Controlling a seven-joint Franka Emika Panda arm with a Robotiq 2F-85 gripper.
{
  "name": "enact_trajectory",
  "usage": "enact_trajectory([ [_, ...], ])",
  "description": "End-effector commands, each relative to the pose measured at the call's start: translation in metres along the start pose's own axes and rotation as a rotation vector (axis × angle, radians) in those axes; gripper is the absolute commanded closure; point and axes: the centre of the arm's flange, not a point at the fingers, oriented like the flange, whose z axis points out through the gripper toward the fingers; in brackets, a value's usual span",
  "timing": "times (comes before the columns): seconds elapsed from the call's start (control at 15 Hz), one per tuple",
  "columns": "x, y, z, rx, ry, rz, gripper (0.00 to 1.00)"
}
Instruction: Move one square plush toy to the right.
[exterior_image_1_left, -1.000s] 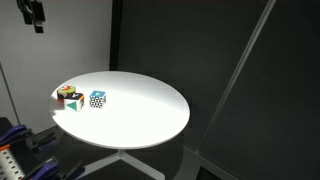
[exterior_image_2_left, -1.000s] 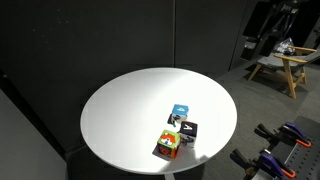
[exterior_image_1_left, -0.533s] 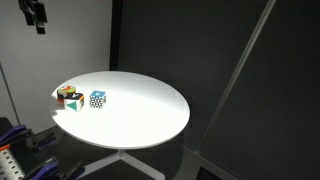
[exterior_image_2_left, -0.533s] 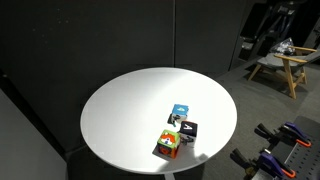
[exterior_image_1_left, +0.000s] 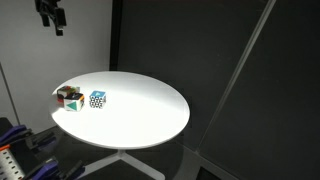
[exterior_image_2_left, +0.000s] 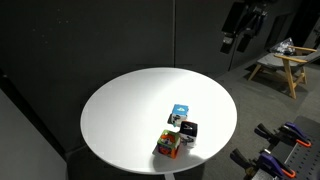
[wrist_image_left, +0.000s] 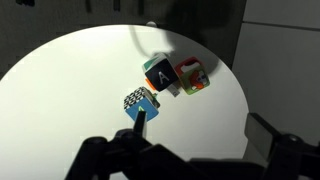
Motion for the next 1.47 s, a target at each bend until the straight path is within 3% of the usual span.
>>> enact_trajectory([
  [0.0, 0.036, 0.004, -0.003, 0.004, -0.031, -0.087, 0.00],
  [0.6, 0.091, 0.010, 0.036, -0.099, -0.123, -0.312, 0.00],
  [1.0, 0.115, 0.018, 0.071, -0.118, -0.168, -0.407, 0.00],
  [1.4, 0.127, 0.025, 0.103, -0.186, -0.141, -0.460, 0.00],
])
